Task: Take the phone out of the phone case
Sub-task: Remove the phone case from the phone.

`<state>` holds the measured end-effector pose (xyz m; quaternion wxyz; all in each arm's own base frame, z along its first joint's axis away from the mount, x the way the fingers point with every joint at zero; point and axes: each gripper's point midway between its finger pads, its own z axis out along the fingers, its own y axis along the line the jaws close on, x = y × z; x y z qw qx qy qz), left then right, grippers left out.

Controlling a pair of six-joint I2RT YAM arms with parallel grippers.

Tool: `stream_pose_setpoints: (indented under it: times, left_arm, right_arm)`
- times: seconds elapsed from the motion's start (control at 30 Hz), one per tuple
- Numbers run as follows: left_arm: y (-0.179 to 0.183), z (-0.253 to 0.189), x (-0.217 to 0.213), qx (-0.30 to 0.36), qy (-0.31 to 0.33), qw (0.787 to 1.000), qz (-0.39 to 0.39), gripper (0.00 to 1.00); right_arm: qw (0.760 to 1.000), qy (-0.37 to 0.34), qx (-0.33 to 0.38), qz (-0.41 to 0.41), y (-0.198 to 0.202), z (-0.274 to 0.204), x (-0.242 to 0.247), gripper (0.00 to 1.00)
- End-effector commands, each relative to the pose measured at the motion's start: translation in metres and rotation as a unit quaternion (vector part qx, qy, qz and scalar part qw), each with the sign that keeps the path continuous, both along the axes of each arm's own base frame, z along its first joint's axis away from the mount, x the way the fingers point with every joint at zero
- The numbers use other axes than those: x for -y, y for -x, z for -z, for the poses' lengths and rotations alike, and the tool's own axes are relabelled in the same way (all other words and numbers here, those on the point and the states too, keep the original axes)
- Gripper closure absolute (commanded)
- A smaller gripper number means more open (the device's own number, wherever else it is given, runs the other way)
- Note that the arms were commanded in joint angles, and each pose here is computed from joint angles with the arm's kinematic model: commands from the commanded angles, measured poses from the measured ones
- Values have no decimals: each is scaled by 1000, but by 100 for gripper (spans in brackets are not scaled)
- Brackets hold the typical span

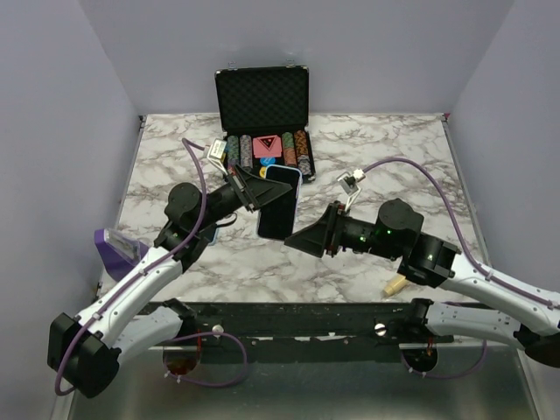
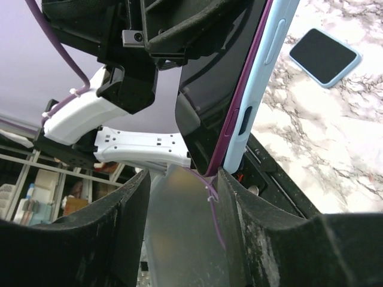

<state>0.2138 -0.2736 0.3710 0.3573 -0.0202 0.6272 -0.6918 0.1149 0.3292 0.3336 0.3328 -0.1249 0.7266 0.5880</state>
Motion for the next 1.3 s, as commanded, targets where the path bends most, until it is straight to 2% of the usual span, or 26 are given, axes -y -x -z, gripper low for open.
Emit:
stream_pose_setpoints:
  times: [0.0,0.07,0.5,0.73,0.9,1.07,1.13,1.2,1.23,1.27]
  left_arm:
    - [11,-39,-7,38,48,998,3,100]
    - [11,-40,-7,36,50,998,2,100]
    - [22,-50,-7,3,132,990,57,100]
    - [30,-47,3,8,114,991,64,100]
    - [37,-42,8,2,114,991,73,100]
    - [43,-41,11,9,105,991,80,100]
    - [44,-40,13,19,93,992,84,100]
    - [47,-38,13,40,80,993,83,100]
    - [47,-35,12,48,67,994,77,97]
    - [47,-30,12,52,55,995,71,81]
  right_arm:
    - [999,-50,-8,-20,7,-20,-5,46]
    - [998,-55,-10,-16,6,-20,-5,49]
    - [999,-28,-28,34,-13,3,-5,49]
    - [996,-45,-26,77,-31,-8,-3,50]
    - [991,-87,-24,100,-47,-20,1,61]
    - [991,-113,-14,66,-52,-23,-3,65]
    - [991,-130,-9,44,-52,-25,-4,79]
    - [990,-137,-4,26,-50,-27,-2,98]
    - [990,-137,-4,26,-51,-26,-1,99]
    - [990,-138,-2,25,-51,-26,1,99]
